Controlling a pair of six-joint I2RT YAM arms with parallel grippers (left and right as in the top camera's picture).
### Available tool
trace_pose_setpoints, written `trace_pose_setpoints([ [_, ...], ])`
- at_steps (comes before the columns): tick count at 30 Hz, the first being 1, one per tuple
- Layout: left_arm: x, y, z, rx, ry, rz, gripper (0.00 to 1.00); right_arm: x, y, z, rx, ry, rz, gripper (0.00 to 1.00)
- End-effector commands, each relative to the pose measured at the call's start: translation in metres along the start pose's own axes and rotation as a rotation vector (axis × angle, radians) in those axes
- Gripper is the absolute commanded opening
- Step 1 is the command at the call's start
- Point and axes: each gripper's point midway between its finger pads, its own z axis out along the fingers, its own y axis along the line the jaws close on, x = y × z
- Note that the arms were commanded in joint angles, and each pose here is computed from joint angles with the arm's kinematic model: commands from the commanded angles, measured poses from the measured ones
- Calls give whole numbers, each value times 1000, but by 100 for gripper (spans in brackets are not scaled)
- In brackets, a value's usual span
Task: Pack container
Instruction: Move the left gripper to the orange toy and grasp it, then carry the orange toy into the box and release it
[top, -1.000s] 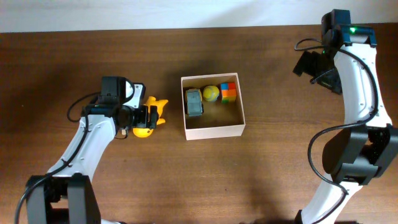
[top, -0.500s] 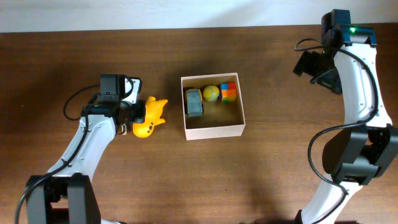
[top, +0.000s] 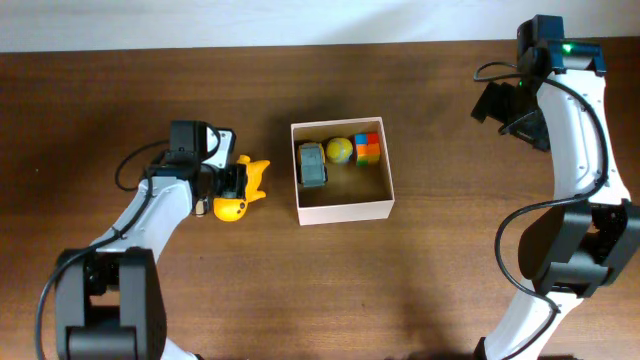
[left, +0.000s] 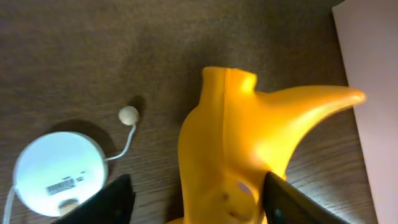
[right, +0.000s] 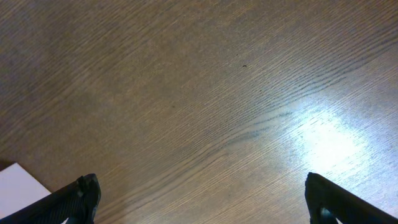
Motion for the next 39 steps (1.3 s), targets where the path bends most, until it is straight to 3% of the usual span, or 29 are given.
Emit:
trace_pose_setpoints([
  [1,-7,-2,2,16,-13,10,39,-1,-2,1,12,-3,14,99],
  [4,-10,-2,2,15,-25,11,18,-1,-2,1,12,-3,14,99],
  [6,-12,-2,2,15,-31,12,15,-1,-2,1,12,-3,14,99],
  [12,-20,-16,-2,92,-58,14,13,-1,-2,1,12,-3,14,99],
  [16,-34,-19,-11,105,-96,19,2,-1,-2,1,12,-3,14,99],
  [26,-95,-31,-91,93,-334,78,2,-1,-2,1,12,-3,14,99],
  [33,-99,-118,-162,197,-500,483,2,-1,-2,1,12,-3,14,99],
  [39,-65,-198,-168,285,-501,866,2,-1,-2,1,12,-3,14,99],
])
